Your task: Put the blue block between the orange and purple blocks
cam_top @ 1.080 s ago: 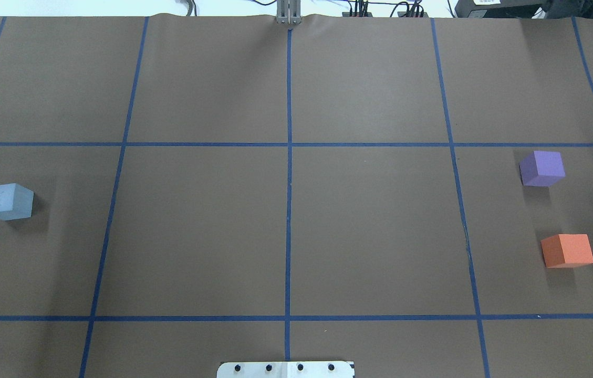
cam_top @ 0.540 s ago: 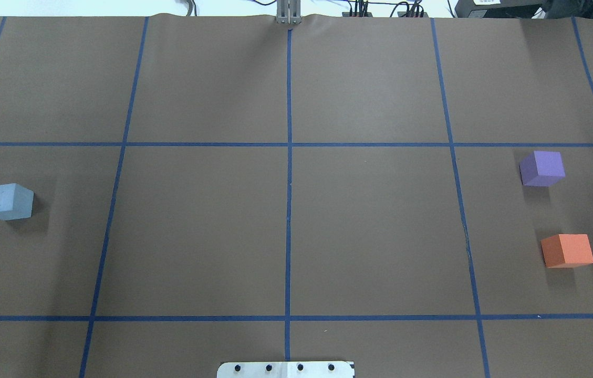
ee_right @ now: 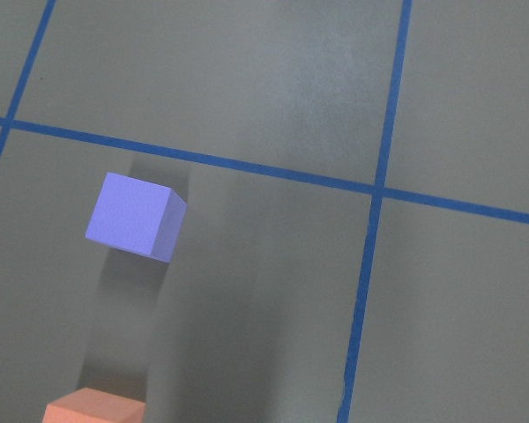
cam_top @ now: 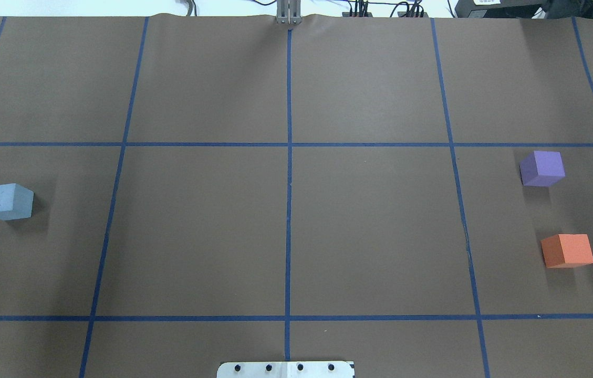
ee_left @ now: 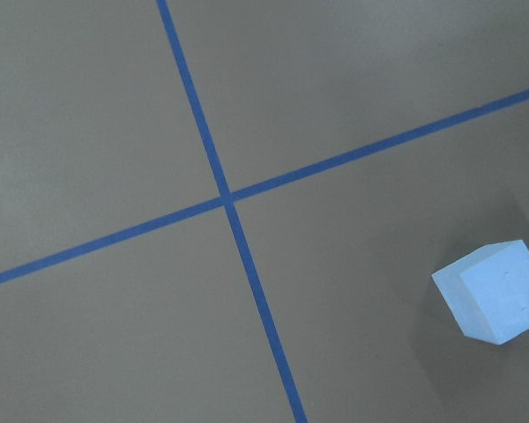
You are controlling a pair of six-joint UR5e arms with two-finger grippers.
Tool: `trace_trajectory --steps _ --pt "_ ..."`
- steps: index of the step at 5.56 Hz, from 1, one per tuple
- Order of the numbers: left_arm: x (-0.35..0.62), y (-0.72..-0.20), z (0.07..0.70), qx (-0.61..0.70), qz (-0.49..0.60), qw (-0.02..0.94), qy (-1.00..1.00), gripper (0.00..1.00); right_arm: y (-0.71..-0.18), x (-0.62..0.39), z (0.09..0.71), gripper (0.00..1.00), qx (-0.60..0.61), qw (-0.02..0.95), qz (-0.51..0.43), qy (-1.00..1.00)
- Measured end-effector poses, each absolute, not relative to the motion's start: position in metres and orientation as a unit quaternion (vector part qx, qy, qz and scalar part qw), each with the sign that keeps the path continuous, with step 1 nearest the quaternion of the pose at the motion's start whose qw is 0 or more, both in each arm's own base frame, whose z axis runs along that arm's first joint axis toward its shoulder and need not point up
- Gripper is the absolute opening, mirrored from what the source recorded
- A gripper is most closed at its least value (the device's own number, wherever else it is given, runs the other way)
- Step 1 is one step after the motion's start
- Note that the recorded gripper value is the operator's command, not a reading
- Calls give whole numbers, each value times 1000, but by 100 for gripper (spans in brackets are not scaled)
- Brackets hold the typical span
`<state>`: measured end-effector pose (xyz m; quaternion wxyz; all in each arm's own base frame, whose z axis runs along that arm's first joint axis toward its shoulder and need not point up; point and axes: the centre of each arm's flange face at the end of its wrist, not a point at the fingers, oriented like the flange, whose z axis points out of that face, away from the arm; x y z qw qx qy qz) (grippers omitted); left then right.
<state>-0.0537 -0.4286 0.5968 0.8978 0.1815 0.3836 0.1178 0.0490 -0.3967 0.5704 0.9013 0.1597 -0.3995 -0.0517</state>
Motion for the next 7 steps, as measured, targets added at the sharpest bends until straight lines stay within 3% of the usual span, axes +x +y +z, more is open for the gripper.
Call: trace_trajectory --steps 2,7 --pt "-23 -439 586 178 111 890 405 100 -396 45 580 100 180 884 -64 -427" --pt "113 -432 579 54 -61 900 429 100 -388 43 585 100 190 874 -73 -441"
